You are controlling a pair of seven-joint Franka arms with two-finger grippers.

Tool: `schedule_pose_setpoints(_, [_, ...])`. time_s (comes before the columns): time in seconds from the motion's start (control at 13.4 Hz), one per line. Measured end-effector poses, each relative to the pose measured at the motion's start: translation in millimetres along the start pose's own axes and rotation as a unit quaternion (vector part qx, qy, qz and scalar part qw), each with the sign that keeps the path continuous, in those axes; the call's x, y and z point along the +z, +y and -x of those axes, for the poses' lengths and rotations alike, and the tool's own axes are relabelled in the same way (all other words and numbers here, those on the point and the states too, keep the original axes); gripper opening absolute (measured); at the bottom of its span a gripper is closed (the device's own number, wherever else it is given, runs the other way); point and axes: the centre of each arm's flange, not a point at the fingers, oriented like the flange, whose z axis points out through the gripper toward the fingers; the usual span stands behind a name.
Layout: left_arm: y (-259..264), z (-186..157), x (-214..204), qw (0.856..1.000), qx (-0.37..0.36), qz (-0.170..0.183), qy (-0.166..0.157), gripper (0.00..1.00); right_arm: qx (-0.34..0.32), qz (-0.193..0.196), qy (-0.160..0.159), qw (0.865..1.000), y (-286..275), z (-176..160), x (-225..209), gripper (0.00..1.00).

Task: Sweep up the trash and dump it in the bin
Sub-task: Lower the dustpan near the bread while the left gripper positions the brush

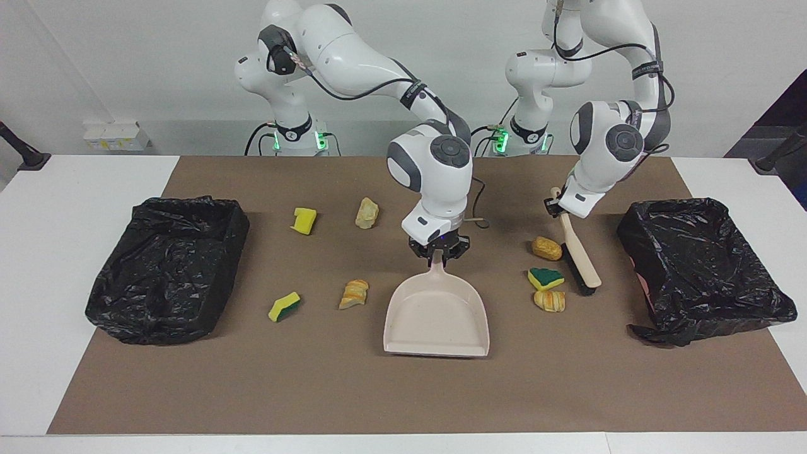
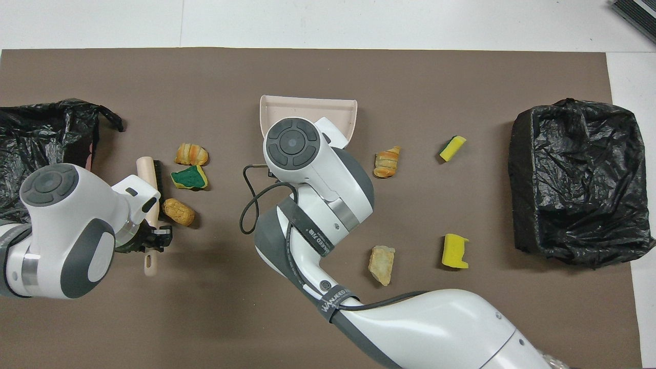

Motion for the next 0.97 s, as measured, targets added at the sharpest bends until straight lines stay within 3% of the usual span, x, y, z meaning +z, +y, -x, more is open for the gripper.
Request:
schedule_pose_setpoints(0.22, [32.0,10.5,-0.9,1.0,-0.014,0.023,-0.003,0.26,-0.097,0.013,-0.017,0.995,2.1,10.3,-3.1,0.32])
schedule_pose_setpoints(0.37, [47.8,16.3,-3.0,0.999,-0.014,0.034,-0.001,0.26,-0.203,0.02,-0.034,0.978,6.3,14.3,0.2,0.32])
schedule_pose_setpoints(0.6, [59.8,18.2,-11.7,0.999,-0.002,0.039,0.012,0.26,-0.323,0.033,-0.037,0.945,9.9,14.6,4.0,0.32])
schedule_pose_setpoints(0.9, [40.5,3.2,-49.2,0.998,0.014,0.054,0.042,0.26,-0.458,0.073,-0.046,0.885,22.3,20.9,9.7,0.32])
schedule_pose_setpoints(0.97, [26.7,-2.8,-54.0,0.997,0.017,0.057,0.047,0.26,-0.496,0.085,-0.047,0.863,26.1,21.9,9.5,0.32])
